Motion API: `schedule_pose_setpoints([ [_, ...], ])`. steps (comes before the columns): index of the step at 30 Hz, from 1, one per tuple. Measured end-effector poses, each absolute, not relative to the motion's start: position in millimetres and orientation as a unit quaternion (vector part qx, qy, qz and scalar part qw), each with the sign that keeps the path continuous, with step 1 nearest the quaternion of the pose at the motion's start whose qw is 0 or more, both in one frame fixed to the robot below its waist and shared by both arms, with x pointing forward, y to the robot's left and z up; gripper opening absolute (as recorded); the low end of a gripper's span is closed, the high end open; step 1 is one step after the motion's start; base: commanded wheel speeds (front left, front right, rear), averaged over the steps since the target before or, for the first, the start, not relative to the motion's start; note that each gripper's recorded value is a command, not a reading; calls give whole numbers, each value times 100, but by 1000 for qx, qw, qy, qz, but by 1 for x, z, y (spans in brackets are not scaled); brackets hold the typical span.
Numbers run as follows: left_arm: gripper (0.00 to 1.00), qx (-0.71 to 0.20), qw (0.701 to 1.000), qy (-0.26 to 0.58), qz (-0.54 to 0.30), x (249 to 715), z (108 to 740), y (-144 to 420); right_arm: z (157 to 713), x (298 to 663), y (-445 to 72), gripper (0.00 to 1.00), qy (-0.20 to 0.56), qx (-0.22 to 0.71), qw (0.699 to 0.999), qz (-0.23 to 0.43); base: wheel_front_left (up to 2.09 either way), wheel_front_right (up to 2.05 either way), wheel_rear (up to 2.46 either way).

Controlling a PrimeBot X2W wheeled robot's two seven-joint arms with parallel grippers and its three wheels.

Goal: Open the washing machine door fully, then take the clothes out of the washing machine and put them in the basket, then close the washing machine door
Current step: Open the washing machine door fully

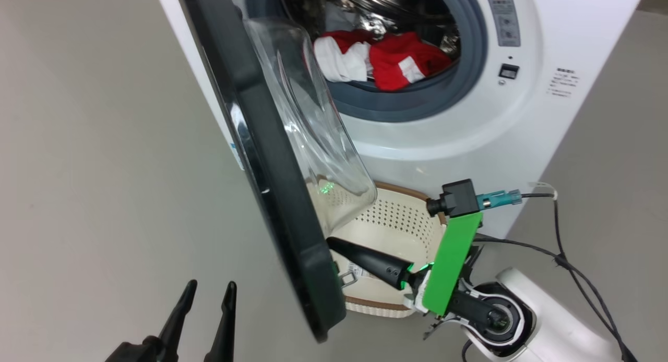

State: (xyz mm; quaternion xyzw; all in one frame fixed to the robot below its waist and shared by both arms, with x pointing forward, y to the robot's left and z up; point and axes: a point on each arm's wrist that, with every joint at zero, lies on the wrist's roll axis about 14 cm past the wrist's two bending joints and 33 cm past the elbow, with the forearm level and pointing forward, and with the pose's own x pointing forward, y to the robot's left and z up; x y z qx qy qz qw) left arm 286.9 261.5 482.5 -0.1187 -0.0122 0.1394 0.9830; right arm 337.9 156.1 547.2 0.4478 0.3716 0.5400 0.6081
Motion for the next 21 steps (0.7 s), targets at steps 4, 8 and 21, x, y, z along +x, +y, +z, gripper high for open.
schedule_pose_setpoints([
  [4, 100, -120, 981, -16, 153, 276, 484, 268, 553, 324, 169, 0, 378, 440, 594, 557, 0, 0, 0],
  [8, 100, -122, 978, -21, 168, 263, 484, 273, 555, 307, 179, 0, 387, 436, 581, 567, 0, 0, 0],
  [21, 100, -118, 973, -33, 197, 243, 488, 286, 561, 285, 194, 0, 396, 431, 562, 585, 0, 0, 0],
])
